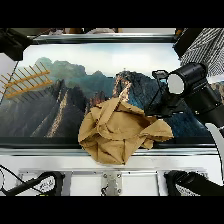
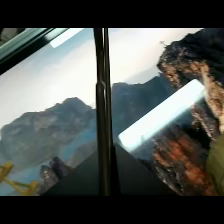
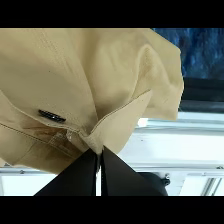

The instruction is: Fold the clothes and pants, and hang the long-sleeved shirts on hangers.

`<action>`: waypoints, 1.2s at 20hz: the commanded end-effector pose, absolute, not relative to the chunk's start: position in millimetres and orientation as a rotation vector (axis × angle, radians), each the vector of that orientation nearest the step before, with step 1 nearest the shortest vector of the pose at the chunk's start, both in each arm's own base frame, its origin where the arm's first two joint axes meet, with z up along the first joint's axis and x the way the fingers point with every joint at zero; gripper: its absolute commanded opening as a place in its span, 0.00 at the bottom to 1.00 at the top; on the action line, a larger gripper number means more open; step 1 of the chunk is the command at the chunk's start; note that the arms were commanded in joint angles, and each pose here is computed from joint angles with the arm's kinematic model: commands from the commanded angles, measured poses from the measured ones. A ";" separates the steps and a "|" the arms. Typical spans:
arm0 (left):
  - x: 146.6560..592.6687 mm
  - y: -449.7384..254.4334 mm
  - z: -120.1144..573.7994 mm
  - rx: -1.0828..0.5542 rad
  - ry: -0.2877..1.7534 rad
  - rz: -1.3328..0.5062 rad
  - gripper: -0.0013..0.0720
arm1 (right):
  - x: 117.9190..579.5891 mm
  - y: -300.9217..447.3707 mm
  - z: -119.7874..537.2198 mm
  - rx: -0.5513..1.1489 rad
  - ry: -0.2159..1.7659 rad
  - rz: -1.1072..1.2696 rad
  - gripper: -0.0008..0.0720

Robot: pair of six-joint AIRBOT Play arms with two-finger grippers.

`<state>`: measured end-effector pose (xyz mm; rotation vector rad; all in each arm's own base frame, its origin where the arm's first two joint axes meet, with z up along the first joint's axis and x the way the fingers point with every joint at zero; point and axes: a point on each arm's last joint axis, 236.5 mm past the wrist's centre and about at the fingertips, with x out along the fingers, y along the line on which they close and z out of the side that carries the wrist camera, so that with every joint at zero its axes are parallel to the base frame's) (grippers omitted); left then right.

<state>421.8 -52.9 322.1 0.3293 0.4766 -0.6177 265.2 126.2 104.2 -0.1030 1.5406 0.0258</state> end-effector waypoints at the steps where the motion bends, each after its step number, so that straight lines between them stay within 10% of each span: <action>1: 386.7 -54.0 326.1 0.173 0.394 -0.879 0.04 | 265.0 126.6 104.0 -0.104 1.541 0.027 0.03; 7: 382.3 -18.9 260.0 0.041 0.512 -0.856 0.04 | 265.0 126.6 104.0 -0.104 1.541 0.027 0.03; 12: 350.1 -35.6 212.7 0.399 0.359 -1.151 0.04 | 265.0 126.5 104.0 -0.104 1.541 0.026 0.03; 24: 312.2 -58.4 154.4 0.323 0.269 -1.360 0.04 | 265.0 126.6 104.0 -0.104 1.541 0.027 0.03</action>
